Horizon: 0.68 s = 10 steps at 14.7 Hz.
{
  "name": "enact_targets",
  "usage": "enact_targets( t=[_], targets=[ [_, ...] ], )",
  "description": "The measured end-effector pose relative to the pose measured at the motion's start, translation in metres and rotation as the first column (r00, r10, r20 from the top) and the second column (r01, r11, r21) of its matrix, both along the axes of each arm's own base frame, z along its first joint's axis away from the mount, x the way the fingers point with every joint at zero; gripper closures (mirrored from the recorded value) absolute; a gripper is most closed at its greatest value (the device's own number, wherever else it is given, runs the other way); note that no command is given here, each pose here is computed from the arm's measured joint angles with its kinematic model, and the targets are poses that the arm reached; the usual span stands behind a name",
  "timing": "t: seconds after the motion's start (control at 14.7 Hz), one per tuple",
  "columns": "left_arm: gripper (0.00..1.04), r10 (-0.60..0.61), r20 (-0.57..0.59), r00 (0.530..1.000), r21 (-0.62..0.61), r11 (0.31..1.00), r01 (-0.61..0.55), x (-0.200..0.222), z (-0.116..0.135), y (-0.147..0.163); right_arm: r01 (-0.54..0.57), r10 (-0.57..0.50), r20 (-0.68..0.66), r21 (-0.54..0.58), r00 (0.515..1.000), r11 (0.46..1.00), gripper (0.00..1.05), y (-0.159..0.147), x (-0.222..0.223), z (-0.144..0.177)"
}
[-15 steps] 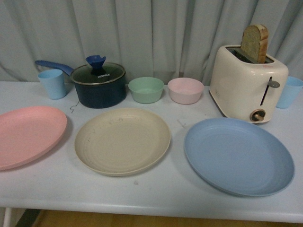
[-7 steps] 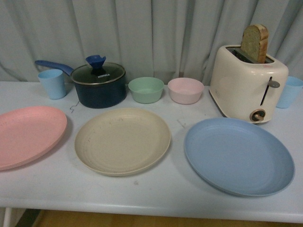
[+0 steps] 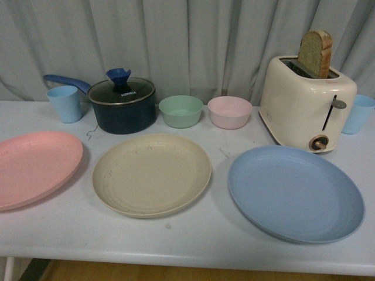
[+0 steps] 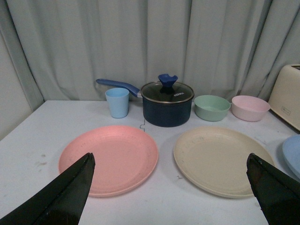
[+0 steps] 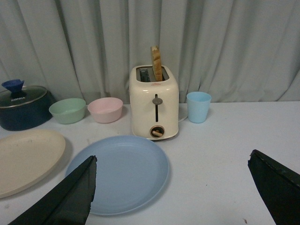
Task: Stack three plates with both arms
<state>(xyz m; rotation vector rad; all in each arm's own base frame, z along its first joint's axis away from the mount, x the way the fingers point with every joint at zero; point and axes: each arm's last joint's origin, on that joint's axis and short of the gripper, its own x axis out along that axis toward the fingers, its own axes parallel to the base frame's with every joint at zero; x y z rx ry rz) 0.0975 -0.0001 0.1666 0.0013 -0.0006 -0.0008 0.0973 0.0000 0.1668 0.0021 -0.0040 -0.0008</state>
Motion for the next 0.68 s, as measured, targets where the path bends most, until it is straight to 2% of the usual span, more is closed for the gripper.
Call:
enact_targets(
  t=[0.68],
  targets=[
    [0.07,0.000,0.000,1.000,0.000,1.000,0.000,0.0000,0.0000,0.0000,0.000,0.000,0.000,0.000,1.000,1.000,0.06,0.0000,0.0000,0.0000]
  ],
)
